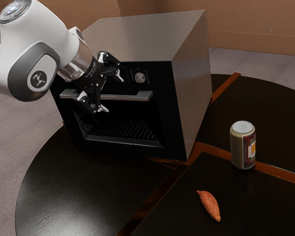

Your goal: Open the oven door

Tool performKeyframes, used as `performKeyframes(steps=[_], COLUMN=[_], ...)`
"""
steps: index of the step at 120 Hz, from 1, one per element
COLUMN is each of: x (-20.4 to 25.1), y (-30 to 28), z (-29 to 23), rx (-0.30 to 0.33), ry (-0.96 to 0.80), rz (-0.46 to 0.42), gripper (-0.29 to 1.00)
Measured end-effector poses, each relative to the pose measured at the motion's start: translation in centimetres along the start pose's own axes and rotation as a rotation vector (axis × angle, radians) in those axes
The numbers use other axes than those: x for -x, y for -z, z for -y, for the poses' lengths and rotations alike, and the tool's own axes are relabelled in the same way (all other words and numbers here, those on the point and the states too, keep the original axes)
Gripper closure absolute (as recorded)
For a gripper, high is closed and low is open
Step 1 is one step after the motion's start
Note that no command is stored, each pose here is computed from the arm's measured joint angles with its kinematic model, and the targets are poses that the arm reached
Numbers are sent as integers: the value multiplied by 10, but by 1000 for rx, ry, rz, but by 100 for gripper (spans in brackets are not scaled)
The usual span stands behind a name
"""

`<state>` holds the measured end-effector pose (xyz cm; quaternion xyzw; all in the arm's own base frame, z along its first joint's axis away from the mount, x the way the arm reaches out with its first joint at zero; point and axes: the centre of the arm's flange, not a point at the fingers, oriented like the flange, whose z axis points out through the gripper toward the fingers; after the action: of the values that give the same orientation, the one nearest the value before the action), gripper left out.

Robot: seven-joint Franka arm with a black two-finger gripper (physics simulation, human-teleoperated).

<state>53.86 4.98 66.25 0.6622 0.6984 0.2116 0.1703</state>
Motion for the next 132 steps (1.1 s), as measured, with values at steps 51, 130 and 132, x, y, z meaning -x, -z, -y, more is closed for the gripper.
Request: performKeyframes(steps=[51,130,132], x=[9,0,-1], y=[-31,-61,-61], z=[5,16,19], rx=[-34,-78,-80], ry=[-39,-16,-13], rz=[6,24,26], gripper=[0,0,0])
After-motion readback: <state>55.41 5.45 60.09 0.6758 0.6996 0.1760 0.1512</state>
